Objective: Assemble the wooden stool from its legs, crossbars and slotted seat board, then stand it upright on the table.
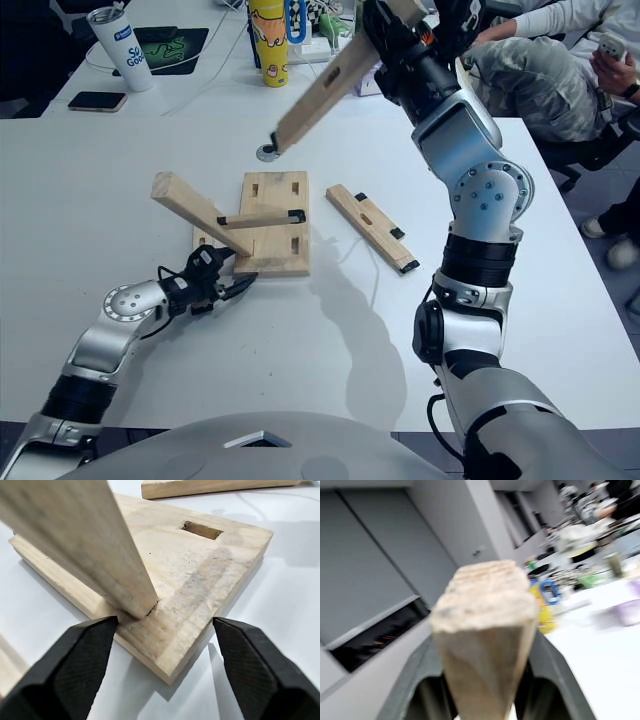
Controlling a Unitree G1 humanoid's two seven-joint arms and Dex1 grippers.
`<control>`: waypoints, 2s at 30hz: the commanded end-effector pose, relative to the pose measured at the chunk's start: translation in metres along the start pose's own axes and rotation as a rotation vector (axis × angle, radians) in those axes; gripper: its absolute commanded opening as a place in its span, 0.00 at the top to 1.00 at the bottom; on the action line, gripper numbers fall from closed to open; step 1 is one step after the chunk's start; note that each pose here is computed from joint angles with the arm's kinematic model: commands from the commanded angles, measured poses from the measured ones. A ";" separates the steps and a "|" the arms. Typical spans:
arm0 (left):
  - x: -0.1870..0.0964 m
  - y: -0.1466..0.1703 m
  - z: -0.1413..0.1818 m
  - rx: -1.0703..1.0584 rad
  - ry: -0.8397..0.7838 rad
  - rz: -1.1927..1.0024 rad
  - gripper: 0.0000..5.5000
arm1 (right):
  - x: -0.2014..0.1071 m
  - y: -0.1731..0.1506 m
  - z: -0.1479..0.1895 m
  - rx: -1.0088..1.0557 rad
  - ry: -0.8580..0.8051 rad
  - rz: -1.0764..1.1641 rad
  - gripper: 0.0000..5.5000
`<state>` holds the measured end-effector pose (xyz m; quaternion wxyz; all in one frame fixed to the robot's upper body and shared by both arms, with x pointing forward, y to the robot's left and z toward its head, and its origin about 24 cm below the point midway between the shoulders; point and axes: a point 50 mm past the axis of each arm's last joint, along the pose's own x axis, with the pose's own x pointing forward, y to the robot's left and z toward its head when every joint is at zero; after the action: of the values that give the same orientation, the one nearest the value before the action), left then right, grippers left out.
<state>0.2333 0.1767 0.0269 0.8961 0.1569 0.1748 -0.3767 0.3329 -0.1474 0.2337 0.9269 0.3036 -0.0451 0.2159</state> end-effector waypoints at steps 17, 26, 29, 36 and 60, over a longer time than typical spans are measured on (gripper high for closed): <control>0.037 -0.014 0.015 -0.040 -0.089 0.058 0.36 | -0.025 -0.019 -0.034 -0.091 0.250 -0.208 0.81; 0.036 -0.011 0.015 -0.030 -0.086 0.055 0.36 | -0.040 -0.037 -0.065 -0.085 0.279 -0.219 0.81; 0.035 -0.010 0.014 -0.030 -0.083 0.057 0.36 | -0.044 -0.040 -0.070 -0.111 0.291 -0.213 0.81; 0.035 -0.012 0.014 -0.035 -0.084 0.059 0.36 | -0.045 -0.045 -0.074 -0.258 0.287 -0.180 0.81; 0.038 -0.013 0.024 -0.064 -0.142 0.078 0.36 | -0.059 -0.038 -0.109 -0.458 0.345 -0.024 0.81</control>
<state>0.2513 0.1353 0.0262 0.9244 0.1025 0.1226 -0.3464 0.2925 -0.1250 0.1461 0.9608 0.0871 -0.0156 0.2628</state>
